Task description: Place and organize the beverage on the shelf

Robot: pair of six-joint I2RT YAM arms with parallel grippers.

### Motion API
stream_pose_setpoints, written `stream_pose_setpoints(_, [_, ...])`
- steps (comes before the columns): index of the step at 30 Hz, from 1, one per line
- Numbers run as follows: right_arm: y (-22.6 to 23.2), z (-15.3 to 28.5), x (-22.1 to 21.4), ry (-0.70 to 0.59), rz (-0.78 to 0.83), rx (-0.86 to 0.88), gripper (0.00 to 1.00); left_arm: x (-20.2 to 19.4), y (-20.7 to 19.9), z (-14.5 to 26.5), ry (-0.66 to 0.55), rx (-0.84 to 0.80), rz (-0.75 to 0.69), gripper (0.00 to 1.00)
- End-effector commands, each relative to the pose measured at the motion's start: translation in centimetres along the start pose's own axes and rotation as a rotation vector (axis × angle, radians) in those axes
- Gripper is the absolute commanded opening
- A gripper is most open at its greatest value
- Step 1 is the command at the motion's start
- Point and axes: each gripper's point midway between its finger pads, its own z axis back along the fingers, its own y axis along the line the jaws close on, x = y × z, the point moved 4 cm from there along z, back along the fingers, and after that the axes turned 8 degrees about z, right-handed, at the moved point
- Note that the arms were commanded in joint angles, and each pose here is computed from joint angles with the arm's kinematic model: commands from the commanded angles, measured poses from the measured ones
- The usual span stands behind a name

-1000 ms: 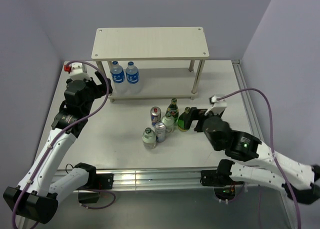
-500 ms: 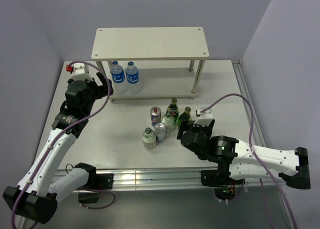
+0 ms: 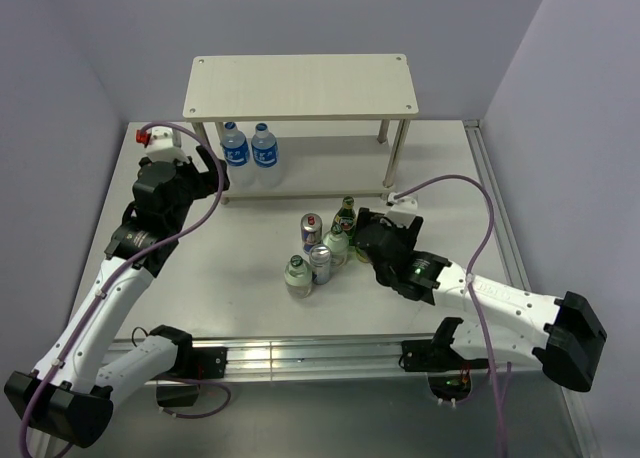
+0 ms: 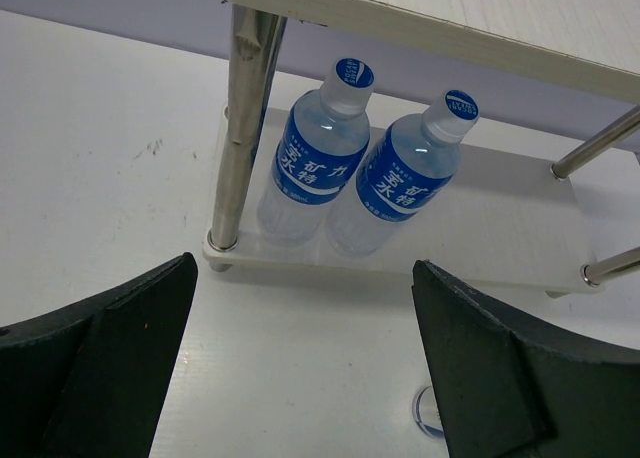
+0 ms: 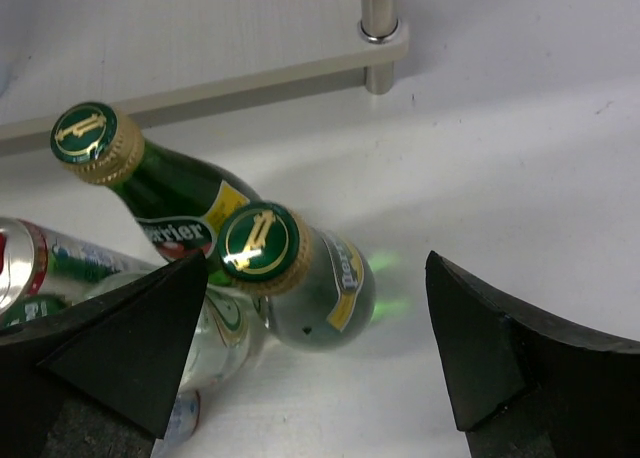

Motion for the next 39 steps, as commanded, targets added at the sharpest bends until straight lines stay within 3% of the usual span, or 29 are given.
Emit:
stream_pose_setpoints(1, [0.6,-1.3,1.4,-0.061,-0.032,0.001,0.95,0.6,-0.3,0.4,-0.024,-0.020,-0.020,0.95])
stream_pose_setpoints(9, [-0.3,-3.4,1.0,-0.057,-0.025,-0.042,0.82,0.4,-0.3,0.3,-0.019,-0.020,-0.025,0.95])
stream_pose_setpoints(18, [0.1,-4.8,0.4,-0.052,-0.024,-0.052,0.52,0.4,-0.2,0.3,-0.018,-0.013,-0.026,0.95])
stream_pose_setpoints(20, [0.3,-4.9,0.4,-0.051,-0.019,-0.048,0.33,0.4,-0.2,0.3,-0.020,-0.014,-0.027,0.95])
stream_pose_setpoints(22, [0.2,-5.0,0.3,-0.048,-0.015,-0.059,0.00,0.4,-0.3,0.4,-0.022,-0.015,-0.027,0.95])
stream_pose_setpoints(28, [-0.4,-4.6,1.3,-0.061,-0.007,-0.090,0.00,0.5,-0.2,0.4,-0.023,-0.014,-0.028,0.95])
stream_pose_setpoints(39, [-1.4,-2.7,9.3,-0.195,-0.035,-0.153,0.00,0.5,-0.5,0.5,-0.021,-0.024,-0.028,0.95])
